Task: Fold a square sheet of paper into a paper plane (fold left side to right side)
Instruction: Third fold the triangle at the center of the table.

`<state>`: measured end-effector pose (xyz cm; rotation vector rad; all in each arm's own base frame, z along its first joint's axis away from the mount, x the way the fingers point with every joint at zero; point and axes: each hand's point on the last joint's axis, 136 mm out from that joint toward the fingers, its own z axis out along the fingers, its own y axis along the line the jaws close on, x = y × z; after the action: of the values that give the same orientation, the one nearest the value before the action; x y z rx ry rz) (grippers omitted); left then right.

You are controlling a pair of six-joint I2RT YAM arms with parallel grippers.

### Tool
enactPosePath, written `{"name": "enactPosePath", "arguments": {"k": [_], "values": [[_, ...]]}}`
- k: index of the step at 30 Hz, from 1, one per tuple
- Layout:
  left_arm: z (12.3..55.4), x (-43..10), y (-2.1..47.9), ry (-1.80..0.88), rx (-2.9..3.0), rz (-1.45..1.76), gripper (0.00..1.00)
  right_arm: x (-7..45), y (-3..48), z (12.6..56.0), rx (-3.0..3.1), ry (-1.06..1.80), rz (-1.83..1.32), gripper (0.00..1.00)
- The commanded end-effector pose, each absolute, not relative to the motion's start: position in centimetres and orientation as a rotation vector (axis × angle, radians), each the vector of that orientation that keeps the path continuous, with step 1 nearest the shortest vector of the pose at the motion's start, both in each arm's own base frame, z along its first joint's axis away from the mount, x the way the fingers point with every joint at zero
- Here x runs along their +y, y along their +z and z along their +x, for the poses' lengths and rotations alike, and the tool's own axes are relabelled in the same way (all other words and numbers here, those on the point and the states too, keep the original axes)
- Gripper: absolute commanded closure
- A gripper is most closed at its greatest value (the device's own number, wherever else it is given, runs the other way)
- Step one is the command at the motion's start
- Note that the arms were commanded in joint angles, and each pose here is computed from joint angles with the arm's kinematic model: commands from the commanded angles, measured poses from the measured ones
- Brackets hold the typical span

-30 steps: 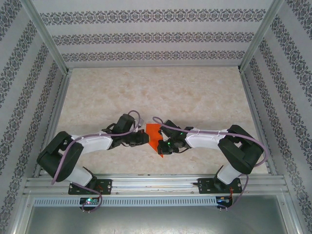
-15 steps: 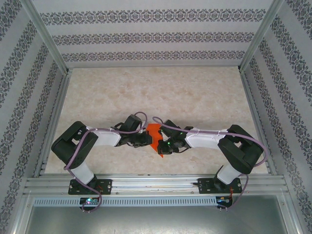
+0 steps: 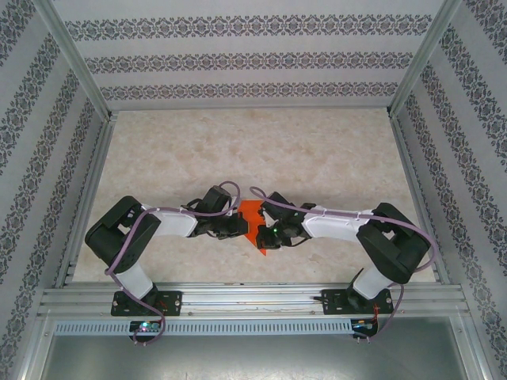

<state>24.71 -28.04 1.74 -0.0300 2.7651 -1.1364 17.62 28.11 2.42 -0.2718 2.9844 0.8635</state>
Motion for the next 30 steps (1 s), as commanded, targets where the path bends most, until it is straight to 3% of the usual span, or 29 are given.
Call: {"name": "enactPosePath", "arguments": {"k": [1, 21, 30], "values": [[23.5, -26.7, -0.9, -1.021, 2.864, -0.063, 1.00, 29.7, 4.6, 18.5, 2.914, 0.989, -0.269, 1.00], [23.4, -26.9, -1.0, -1.042, 2.866, -0.068, 1.00, 31.3, 2.4, 21.7, 2.871, 0.947, -0.176, 1.00], [23.4, -26.8, -1.4, -1.026, 2.886, -0.081, 1.00, 29.3, -0.2, 20.3, 2.975, 0.855, -0.110, 1.00]]}}
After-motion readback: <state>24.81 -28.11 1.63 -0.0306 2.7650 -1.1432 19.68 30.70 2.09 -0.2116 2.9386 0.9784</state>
